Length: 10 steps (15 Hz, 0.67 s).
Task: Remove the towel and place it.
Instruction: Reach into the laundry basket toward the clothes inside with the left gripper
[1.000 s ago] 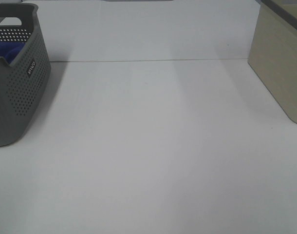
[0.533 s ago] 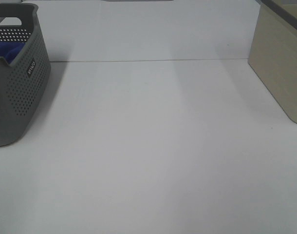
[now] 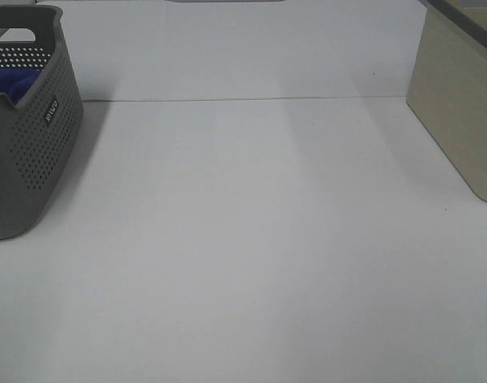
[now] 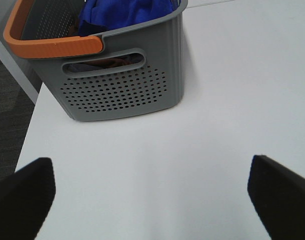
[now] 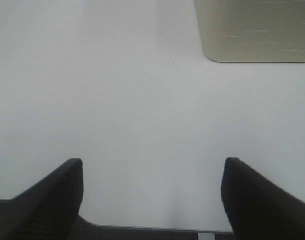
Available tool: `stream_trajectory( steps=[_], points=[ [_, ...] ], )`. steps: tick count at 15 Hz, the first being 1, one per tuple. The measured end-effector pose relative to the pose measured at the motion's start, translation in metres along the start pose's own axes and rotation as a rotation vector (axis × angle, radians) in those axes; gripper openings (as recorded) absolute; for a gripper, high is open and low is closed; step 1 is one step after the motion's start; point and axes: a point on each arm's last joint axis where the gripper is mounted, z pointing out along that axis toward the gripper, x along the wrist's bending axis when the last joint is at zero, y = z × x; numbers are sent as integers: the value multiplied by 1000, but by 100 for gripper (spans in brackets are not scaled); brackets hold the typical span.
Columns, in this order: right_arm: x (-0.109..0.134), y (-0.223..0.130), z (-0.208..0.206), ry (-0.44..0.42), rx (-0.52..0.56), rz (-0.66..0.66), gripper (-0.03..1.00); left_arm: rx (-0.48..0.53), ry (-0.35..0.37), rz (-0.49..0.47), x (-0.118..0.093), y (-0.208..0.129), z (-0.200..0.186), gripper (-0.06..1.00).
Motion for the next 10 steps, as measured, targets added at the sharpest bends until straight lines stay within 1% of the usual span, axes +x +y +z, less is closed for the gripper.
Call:
stream_trajectory(
  steps=[10],
  points=[
    [0,0,0,0,0,0,75,0,0,0,0,0,0,99]
  ],
)
